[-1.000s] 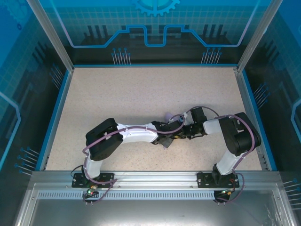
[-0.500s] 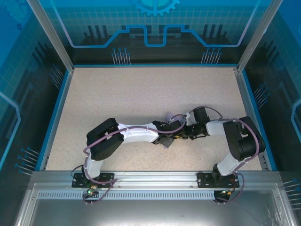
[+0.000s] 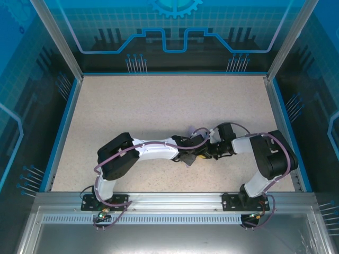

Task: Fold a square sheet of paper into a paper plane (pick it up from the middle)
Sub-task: Fold the wing for the fifth time at the center of the table.

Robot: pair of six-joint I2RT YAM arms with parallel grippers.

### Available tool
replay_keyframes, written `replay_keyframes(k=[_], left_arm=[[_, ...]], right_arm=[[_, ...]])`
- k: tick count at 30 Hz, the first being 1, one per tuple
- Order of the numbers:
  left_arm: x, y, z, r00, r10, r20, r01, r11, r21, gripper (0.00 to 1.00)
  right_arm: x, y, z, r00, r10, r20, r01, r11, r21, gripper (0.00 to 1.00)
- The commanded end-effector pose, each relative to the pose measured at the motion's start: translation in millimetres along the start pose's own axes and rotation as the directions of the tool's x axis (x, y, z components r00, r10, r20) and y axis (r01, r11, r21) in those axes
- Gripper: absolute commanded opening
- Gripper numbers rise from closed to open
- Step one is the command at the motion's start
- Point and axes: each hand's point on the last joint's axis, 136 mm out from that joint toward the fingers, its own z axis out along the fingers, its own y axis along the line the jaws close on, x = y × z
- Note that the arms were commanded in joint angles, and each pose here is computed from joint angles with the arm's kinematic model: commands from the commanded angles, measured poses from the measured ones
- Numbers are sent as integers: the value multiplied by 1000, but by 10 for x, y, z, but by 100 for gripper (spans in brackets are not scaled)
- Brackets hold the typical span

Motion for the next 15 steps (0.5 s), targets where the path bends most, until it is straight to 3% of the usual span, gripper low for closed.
replay_keyframes(k=[1, 15], left_arm=[[-134, -65, -169, 998, -45, 40, 42, 997, 69, 11], [-119, -61, -287, 984, -178, 25, 170, 964, 206, 20]], right_arm=[[94, -139, 73, 1000, 14, -28, -12, 998, 57, 0], [124, -261, 60, 999, 11, -38, -6, 991, 137, 0]])
